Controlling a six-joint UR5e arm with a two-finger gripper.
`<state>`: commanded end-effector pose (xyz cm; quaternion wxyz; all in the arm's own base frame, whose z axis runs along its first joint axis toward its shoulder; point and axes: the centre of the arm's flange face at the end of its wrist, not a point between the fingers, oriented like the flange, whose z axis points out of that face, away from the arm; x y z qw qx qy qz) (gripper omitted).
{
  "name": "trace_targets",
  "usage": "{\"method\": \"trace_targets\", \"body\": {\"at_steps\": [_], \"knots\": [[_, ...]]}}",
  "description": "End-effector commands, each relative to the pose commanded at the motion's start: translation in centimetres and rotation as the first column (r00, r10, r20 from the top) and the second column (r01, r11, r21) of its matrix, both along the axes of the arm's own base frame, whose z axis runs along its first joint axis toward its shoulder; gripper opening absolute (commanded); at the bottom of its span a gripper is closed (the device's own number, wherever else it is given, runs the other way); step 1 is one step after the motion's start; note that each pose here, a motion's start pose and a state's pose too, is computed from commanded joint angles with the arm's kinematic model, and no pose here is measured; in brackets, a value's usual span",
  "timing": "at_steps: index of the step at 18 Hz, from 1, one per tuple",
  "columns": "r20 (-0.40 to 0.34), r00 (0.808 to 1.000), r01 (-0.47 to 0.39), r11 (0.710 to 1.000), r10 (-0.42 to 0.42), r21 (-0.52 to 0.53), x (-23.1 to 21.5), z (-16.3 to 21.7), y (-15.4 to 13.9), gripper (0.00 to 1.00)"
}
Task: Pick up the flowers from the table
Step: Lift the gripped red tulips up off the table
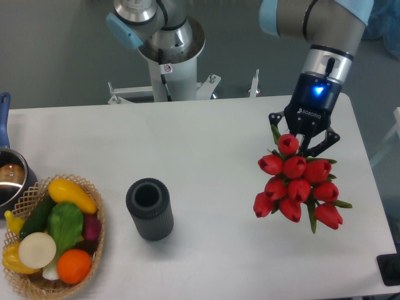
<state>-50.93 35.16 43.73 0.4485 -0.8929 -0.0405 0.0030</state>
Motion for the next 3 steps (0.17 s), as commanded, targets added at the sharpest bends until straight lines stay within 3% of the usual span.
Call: {"method": "trace_targets", "body": {"at_steps": [3], "knots": [[-0.004,1.0,-0.001,1.0,0.001,0.004,-0.11,0.27,-0.05,0.1]]}}
